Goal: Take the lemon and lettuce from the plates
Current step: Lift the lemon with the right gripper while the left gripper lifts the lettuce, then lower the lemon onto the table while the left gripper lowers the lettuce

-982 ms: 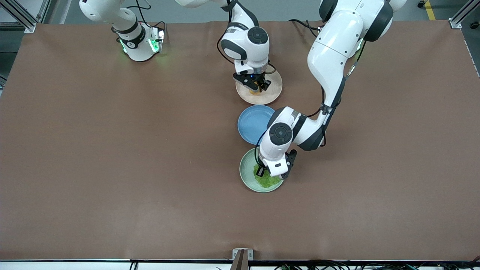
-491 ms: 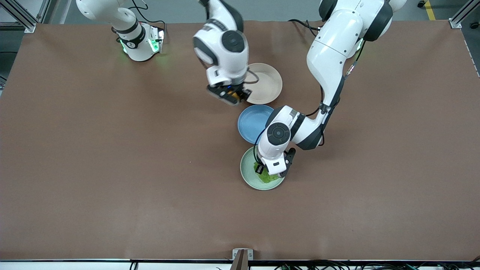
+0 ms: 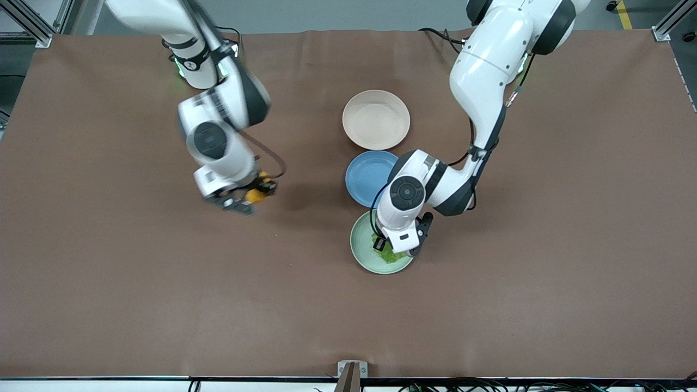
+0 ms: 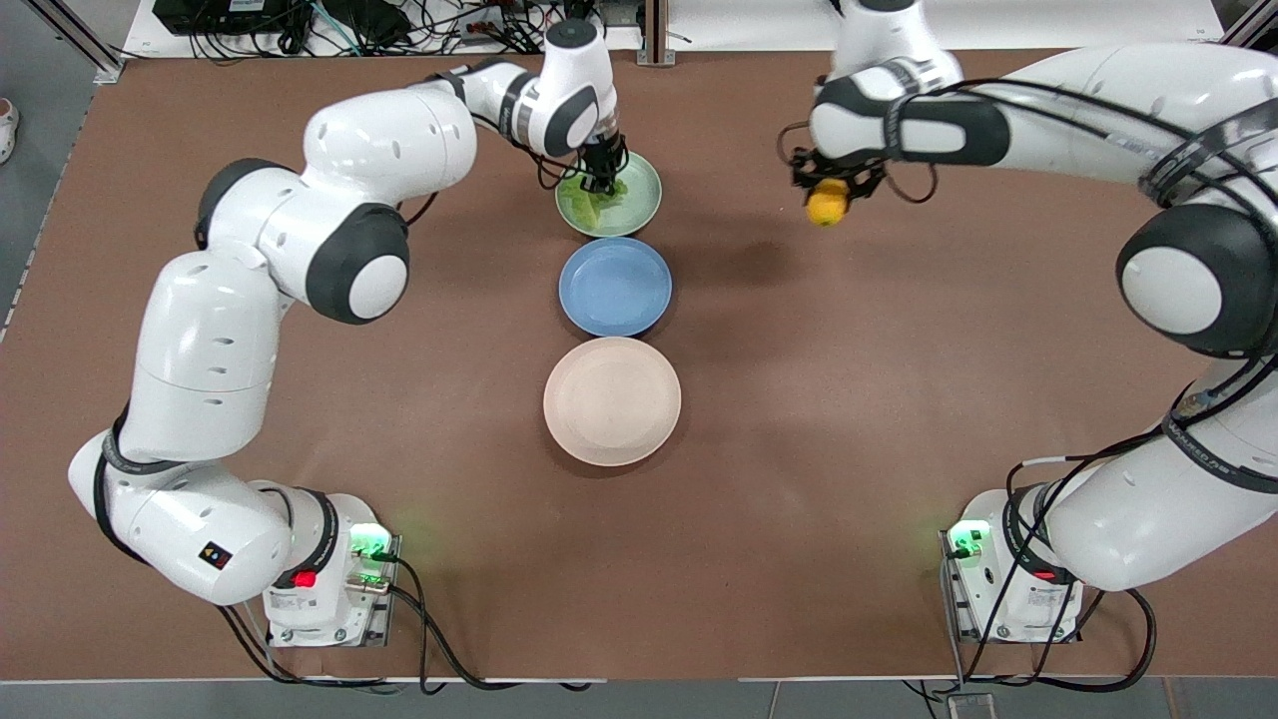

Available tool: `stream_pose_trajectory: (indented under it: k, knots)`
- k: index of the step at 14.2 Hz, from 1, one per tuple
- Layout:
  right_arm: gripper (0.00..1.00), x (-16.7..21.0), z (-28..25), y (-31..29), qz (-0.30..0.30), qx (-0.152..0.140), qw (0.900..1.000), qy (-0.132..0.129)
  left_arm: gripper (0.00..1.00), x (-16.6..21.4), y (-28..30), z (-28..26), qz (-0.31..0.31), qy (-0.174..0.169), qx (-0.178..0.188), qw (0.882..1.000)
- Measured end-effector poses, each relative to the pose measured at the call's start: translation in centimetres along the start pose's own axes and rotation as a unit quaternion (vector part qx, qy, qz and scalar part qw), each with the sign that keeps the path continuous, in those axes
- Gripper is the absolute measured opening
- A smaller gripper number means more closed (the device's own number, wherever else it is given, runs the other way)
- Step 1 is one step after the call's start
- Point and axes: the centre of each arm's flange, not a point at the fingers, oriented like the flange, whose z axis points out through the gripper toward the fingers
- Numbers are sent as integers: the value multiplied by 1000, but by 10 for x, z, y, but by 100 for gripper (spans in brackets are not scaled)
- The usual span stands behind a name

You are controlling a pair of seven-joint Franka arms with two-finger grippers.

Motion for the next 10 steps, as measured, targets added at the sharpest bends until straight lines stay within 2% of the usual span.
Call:
stream_pose_trajectory:
  k: [3, 5, 7, 10]
  knots:
    - [62, 44, 3, 77, -44, 7, 999, -5, 7, 48, 12, -83, -30, -5, -20, 999]
    - [62, 61, 9, 116, -74, 11, 997, -9, 7, 88, 5, -135, -10, -7, -1, 1000]
    - [62, 72, 22, 147, -103, 25, 994, -17, 7, 125, -14, -172, 49, -15, 45, 998]
    - [62, 81, 57, 177, -128, 51, 990, -22, 7, 179, -46, -194, 169, -36, 82, 981]
